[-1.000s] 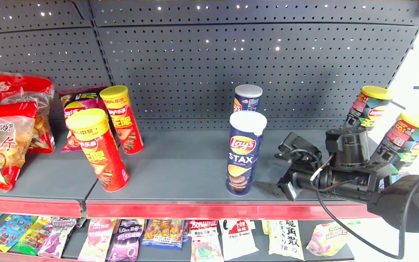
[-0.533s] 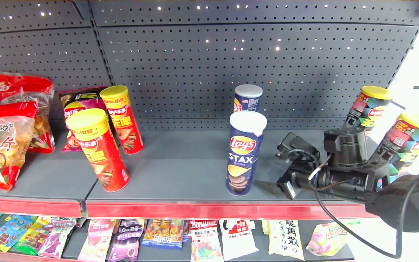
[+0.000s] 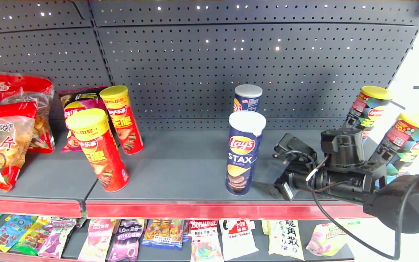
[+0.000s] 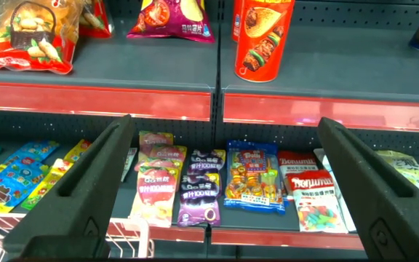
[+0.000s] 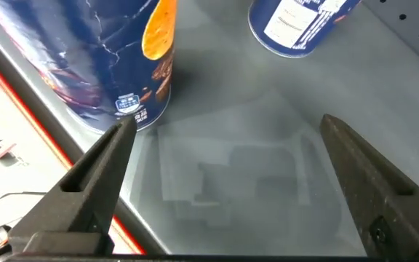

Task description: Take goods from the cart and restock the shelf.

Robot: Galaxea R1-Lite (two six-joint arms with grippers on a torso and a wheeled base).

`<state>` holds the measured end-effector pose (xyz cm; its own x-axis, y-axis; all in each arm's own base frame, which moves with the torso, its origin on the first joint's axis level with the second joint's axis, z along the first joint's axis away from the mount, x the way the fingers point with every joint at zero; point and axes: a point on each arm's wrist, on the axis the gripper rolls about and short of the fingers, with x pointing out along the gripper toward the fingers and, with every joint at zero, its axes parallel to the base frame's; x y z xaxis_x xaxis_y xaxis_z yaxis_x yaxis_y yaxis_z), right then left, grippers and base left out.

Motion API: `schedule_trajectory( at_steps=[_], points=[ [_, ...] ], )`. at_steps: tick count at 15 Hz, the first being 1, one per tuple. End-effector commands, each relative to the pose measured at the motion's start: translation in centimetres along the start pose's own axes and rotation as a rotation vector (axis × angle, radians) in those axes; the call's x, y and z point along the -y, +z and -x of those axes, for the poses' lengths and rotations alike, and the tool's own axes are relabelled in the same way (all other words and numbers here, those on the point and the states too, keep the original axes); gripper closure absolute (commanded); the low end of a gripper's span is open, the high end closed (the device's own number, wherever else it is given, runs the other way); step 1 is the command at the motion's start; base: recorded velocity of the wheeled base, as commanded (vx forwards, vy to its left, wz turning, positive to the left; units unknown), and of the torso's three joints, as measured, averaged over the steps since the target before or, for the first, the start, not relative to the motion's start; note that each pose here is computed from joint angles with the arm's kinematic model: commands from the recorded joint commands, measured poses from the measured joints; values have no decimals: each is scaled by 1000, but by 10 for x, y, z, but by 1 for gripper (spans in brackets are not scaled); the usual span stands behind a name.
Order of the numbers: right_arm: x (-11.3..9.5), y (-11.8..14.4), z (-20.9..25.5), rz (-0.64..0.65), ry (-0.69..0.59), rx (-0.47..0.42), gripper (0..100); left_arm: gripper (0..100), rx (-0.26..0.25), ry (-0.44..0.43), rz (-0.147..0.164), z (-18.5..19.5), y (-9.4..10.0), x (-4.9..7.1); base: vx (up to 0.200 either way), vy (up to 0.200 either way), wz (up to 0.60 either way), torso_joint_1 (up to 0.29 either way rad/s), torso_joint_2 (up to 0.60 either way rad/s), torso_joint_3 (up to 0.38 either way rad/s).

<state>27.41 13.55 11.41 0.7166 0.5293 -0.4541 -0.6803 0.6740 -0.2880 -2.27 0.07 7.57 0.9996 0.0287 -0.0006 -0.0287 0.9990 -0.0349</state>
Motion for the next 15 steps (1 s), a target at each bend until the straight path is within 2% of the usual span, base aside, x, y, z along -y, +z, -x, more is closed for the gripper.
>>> schedule_trajectory(
  at_steps=[1, 15],
  points=[
    [1, 1, -3, 1, 0, 3, 0, 0, 1, 0, 0, 0, 0, 0, 0, 0, 0, 0, 0, 0],
    [5, 1, -7, -3, -9, 3, 0, 0, 1, 0, 0, 0, 0, 0, 0, 0, 0, 0, 0, 0]
  ],
)
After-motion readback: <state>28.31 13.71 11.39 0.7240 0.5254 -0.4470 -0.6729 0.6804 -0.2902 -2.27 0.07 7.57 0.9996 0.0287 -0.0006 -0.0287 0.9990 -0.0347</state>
